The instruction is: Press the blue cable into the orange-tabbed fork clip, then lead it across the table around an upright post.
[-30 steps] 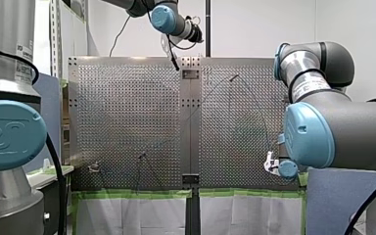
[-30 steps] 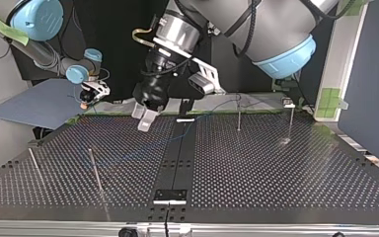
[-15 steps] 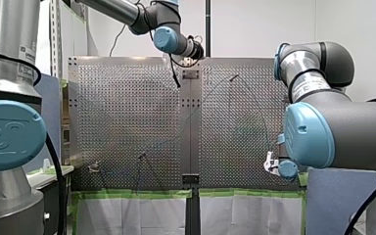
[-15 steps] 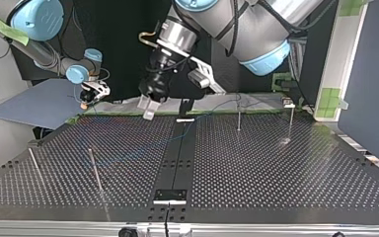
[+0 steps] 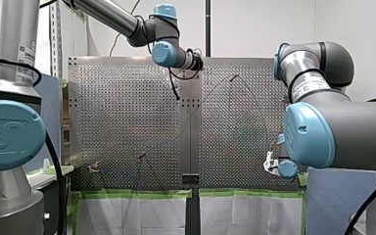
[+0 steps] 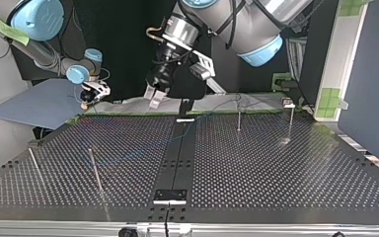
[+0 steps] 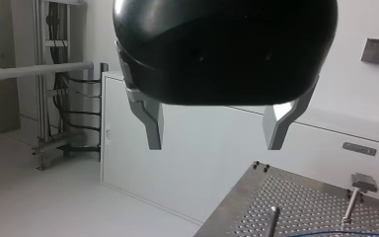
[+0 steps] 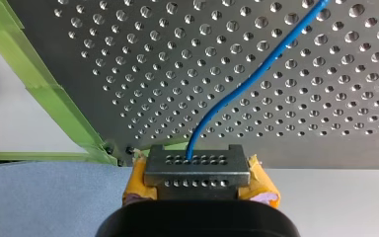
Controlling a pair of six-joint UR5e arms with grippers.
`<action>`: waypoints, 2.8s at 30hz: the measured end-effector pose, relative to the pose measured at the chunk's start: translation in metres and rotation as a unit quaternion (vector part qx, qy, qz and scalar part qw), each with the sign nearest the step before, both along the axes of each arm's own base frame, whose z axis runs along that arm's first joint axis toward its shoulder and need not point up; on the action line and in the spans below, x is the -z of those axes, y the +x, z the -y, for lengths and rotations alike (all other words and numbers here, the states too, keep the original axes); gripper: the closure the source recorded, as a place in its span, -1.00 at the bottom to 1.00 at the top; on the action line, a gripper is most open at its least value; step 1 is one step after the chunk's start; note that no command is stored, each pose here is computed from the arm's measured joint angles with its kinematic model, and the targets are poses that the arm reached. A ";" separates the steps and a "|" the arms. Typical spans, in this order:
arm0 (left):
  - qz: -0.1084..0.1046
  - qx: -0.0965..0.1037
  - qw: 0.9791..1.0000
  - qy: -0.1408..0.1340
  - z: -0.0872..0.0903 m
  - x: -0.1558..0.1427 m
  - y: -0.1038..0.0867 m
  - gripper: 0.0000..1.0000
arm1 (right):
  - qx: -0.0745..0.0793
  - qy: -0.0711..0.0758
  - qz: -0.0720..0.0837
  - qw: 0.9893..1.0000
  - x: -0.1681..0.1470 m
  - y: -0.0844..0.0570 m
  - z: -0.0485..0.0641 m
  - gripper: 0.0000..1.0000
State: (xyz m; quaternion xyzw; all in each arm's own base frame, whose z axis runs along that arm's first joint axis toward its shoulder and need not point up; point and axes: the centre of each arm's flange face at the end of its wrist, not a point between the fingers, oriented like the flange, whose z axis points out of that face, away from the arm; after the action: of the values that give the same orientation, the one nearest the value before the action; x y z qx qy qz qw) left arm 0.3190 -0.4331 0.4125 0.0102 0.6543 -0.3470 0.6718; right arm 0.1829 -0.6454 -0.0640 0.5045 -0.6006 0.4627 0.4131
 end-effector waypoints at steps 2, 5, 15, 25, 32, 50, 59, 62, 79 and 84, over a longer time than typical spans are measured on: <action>0.000 0.000 1.000 0.000 -0.001 0.006 -0.002 -0.99 | 0.000 0.000 0.000 1.000 0.000 0.000 0.000 1.00; 0.000 0.001 1.000 0.000 -0.001 0.015 -0.004 -0.99 | -0.001 0.000 0.000 1.000 0.000 0.000 0.000 1.00; 0.000 0.003 1.000 0.000 -0.007 0.049 -0.016 -0.99 | -0.002 0.000 0.000 1.000 0.000 0.001 0.000 1.00; -0.001 0.006 1.000 -0.001 -0.014 0.082 -0.029 -0.99 | -0.003 0.000 0.000 1.000 0.000 0.004 -0.001 1.00; -0.001 0.007 1.000 -0.001 -0.021 0.101 -0.037 -0.99 | -0.004 0.000 0.000 1.000 0.000 0.004 -0.001 1.00; -0.001 0.004 1.000 -0.002 -0.043 0.151 -0.062 -0.99 | -0.005 -0.001 0.000 1.000 0.000 0.004 -0.001 1.00; -0.004 0.000 1.000 0.000 -0.057 0.175 -0.077 -0.99 | -0.005 -0.001 0.001 1.000 0.000 0.005 0.000 1.00; -0.013 -0.004 1.000 0.008 -0.064 0.186 -0.083 -0.99 | -0.005 -0.001 0.001 1.000 -0.001 0.004 0.000 1.00; -0.066 -0.017 0.993 0.098 -0.101 0.266 -0.119 -0.99 | -0.006 -0.002 0.000 1.000 -0.001 0.005 0.001 1.00; -0.058 -0.016 0.992 0.112 -0.097 0.278 -0.116 -0.99 | -0.006 -0.002 0.000 1.000 -0.001 0.005 0.001 1.00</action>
State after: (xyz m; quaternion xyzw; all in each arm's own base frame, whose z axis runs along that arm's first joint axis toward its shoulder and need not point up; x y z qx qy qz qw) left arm 0.2032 -0.3359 0.1348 0.0543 0.7270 -0.2608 0.6328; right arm 0.1876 -0.6464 -0.0626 0.5071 -0.5965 0.4667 0.4113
